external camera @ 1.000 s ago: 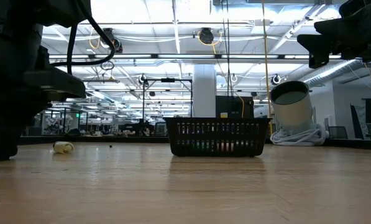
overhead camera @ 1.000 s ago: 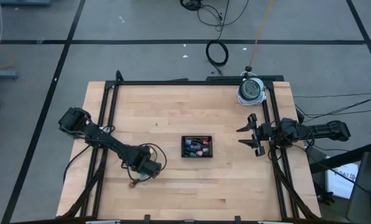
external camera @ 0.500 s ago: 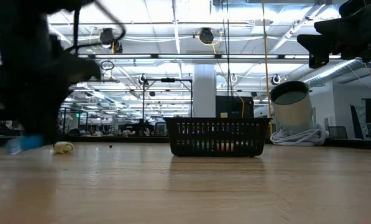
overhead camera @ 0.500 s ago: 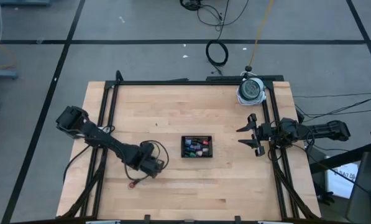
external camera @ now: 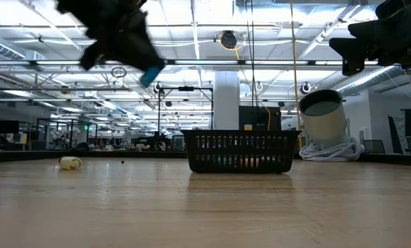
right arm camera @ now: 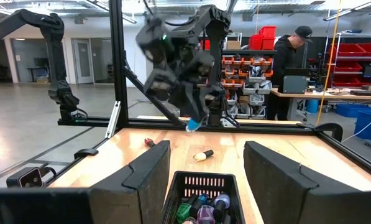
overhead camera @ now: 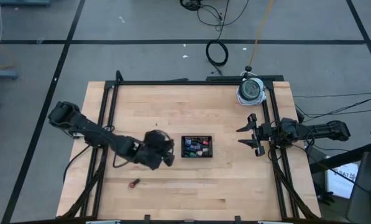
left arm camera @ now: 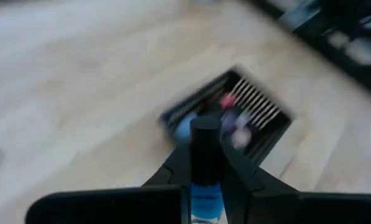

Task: Pick & Place Nail Polish
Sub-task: Put the blue nail polish into the black bin

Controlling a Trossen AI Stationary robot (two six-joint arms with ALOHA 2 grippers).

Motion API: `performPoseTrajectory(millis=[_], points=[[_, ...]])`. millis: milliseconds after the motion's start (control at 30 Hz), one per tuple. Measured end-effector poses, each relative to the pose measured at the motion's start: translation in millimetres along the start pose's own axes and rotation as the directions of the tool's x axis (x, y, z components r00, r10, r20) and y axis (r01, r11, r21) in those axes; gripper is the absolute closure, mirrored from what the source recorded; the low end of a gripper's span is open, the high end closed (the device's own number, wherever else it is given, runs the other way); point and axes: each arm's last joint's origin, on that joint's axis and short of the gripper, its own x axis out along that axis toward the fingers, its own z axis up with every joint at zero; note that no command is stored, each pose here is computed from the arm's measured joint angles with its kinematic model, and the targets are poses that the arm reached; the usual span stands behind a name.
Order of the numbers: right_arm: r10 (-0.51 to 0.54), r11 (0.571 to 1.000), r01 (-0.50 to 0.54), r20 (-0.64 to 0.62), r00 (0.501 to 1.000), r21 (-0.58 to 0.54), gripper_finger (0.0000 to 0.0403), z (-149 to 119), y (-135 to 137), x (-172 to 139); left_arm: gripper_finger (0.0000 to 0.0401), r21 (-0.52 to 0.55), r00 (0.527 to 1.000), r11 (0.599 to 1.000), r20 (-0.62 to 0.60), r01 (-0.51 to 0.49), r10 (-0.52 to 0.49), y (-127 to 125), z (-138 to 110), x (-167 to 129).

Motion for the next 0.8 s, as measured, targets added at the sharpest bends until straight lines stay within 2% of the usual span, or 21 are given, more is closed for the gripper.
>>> performPoseTrajectory(millis=[200, 333, 433, 567, 700, 800], points=[[0.000, 1.000, 0.000, 0.000, 1.000, 0.000, 0.0211, 0, 0, 0, 0.0367, 0.126, 0.978, 0.977, 0.100, 0.173, -0.186, -12, 32, 16], [0.000, 1.000, 0.000, 0.000, 1.000, 0.000, 0.0211, 0, 0, 0, 0.0367, 0.235, 0.923, 0.916, 0.133, 0.325, -0.361, -18, 52, 19], [0.000, 1.000, 0.000, 0.000, 1.000, 0.000, 0.0211, 0, 0, 0, 0.0367, 0.325, 0.846, 0.825, 0.120, 0.462, -0.520, -24, 61, 17], [0.000, 1.000, 0.000, 0.000, 1.000, 0.000, 0.0211, 0, 0, 0, 0.0367, 0.393, 0.713, 0.685, 0.098, 0.613, -0.694, -33, 67, 10], [0.000, 1.000, 0.000, 0.000, 1.000, 0.000, 0.0211, 0, 0, 0, 0.0367, 0.423, 0.518, 0.505, 0.094, 0.753, -0.850, -42, 74, -2], [0.000, 1.000, 0.000, 0.000, 1.000, 0.000, 0.0211, 0, 0, 0, 0.0367, 0.455, 0.365, 0.376, 0.117, 0.807, -0.924, -47, 80, -14]])
